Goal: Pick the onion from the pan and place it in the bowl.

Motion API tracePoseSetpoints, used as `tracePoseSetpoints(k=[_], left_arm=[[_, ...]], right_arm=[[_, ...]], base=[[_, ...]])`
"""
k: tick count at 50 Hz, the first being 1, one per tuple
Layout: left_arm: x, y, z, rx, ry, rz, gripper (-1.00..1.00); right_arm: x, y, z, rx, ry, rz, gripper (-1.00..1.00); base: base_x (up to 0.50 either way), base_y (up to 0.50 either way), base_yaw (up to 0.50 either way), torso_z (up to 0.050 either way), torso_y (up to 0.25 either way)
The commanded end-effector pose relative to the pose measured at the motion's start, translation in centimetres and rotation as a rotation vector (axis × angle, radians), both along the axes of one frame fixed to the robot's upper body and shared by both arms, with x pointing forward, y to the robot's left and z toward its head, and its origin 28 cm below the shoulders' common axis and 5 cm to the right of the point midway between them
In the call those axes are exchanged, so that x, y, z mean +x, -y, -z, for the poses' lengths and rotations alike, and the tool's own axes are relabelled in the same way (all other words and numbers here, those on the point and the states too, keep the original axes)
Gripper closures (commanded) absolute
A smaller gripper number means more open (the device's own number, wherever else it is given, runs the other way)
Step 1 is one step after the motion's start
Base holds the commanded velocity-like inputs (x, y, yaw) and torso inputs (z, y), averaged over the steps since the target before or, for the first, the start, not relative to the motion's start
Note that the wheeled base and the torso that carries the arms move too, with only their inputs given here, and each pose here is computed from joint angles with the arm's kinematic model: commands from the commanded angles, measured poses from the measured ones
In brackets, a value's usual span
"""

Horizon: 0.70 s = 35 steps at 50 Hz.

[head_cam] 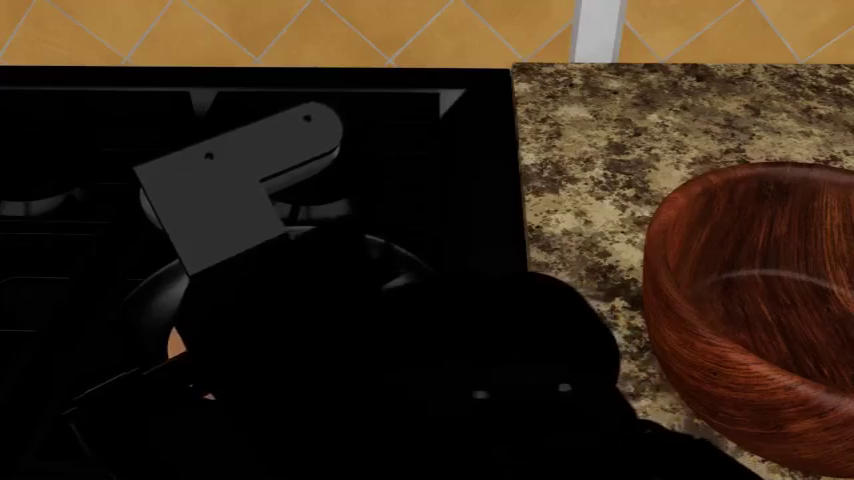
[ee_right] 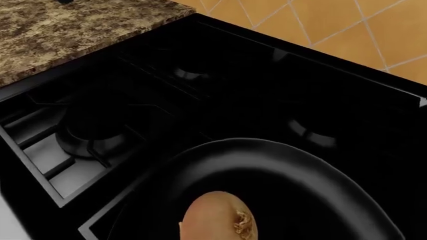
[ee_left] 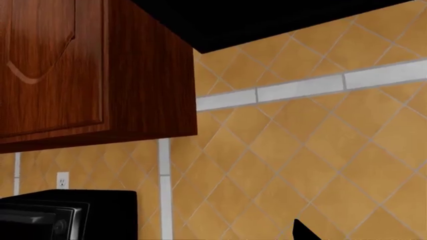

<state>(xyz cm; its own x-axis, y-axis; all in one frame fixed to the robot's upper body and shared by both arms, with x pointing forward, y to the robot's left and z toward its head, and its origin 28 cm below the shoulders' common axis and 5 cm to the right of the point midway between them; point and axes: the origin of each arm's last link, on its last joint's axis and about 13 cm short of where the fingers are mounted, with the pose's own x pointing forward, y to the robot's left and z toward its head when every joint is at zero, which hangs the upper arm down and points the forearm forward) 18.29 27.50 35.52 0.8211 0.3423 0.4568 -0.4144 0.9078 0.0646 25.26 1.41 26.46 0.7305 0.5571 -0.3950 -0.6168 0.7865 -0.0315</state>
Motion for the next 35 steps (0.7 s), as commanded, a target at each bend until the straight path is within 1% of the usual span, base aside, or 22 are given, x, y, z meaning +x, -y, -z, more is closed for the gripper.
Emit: tracePoseSetpoints(k=[1,21,24,35], left_arm=[[0.2,0.0,0.1,0.000,-0.006,-0.005,-1.00],[0.4,-0.1,0.5,0.001,-0.014,-0.006,-1.00],[0.6,-0.2,0.5,-0.012,-0.020,0.000,-1.00],[0.4,-0.2,0.5,-0.007,-0.019,-0.006,-1.00]], right_arm=[[0.6,-0.4,0.6,-0.004,-0.025,-0.006,-1.00],[1.1,-0.7,2.1,-0.031,-0.056,-0.014,-1.00],[1.1,-0.8,2.4,-0.037,-0.064,-0.017,-1.00],[1.4,-0.8,2.9,-0.048,-0.069,-0.012,-1.00]], base=[[0.00,0.00,0.00,0.000,0.000],[0.00,0.00,0.00,0.000,0.000],[0.00,0.00,0.00,0.000,0.000],[0.00,0.00,0.00,0.000,0.000]])
